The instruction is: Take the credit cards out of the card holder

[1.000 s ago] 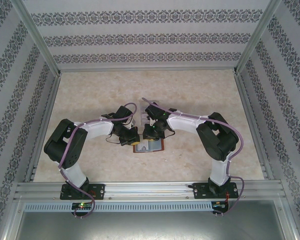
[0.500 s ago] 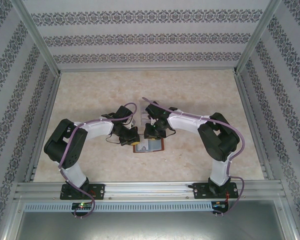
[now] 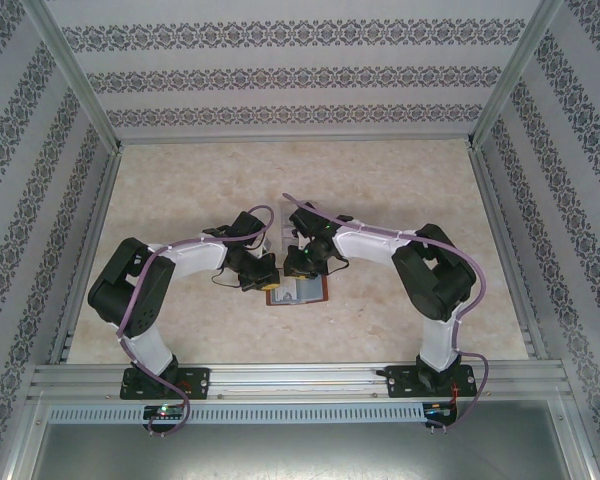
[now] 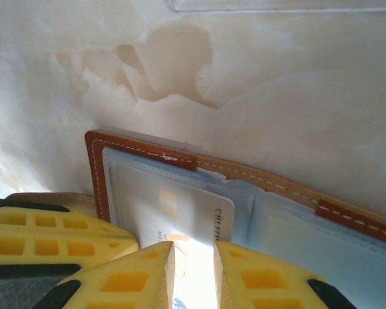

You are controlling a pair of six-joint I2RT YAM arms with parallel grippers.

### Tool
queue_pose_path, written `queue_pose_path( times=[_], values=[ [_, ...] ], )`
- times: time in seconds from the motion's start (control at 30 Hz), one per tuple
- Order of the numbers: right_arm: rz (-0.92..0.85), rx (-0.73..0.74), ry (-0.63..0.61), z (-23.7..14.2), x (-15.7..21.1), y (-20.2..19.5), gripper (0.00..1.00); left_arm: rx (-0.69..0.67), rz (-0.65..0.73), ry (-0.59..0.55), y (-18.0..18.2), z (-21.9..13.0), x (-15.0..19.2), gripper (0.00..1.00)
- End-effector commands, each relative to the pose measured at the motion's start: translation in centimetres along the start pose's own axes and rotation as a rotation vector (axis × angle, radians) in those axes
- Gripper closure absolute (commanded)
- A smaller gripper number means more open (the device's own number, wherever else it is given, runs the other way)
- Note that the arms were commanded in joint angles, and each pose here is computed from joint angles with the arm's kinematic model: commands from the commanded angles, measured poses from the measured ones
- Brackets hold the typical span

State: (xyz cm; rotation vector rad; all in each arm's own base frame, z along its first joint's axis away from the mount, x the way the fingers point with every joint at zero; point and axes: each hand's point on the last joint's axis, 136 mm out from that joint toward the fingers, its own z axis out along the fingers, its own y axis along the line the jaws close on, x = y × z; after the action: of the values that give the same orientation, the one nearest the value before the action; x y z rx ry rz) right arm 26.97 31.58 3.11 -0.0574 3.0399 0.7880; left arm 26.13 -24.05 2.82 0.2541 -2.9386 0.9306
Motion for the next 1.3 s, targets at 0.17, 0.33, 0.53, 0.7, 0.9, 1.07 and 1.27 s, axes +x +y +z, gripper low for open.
queue_pose_path(
  times=[0.17, 0.33, 0.53, 0.7, 0.9, 1.07, 1.27],
  values=[
    [0.033, 0.086, 0.008, 0.3, 0.4, -2.3, 0.77, -0.042, 0.012, 0.013, 0.7, 0.4, 0.3, 1.00],
    [0.025, 0.123, -0.001, -0.3, 0.4, -2.8, 0.77, -0.044, 0.012, 0.008, 0.6, 0.2, 0.4, 1.00],
    [0.013, 0.138, -0.015, -1.0, 0.1, -2.6, 0.77, -0.053, 0.015, 0.006, 0.8, 0.1, 0.4, 1.00],
    [0.005, 0.132, -0.033, -1.8, -0.1, -2.1, 0.77, -0.069, 0.013, 0.006, 1.1, 0.1, 0.4, 1.00],
    [0.003, 0.112, -0.048, -2.6, 0.0, -1.6, 0.76, -0.091, 0.013, 0.013, 1.7, 0.3, 0.5, 1.00],
    [0.019, 0.056, -0.030, -2.4, 0.5, -1.1, 0.75, -0.107, 0.006, 0.023, 2.3, 0.7, 0.7, 1.00],
    [0.031, 0.045, -0.006, -1.6, 1.1, -1.5, 0.75, -0.133, -0.002, 0.048, 3.1, 1.2, 1.0, 1.00]
  ],
)
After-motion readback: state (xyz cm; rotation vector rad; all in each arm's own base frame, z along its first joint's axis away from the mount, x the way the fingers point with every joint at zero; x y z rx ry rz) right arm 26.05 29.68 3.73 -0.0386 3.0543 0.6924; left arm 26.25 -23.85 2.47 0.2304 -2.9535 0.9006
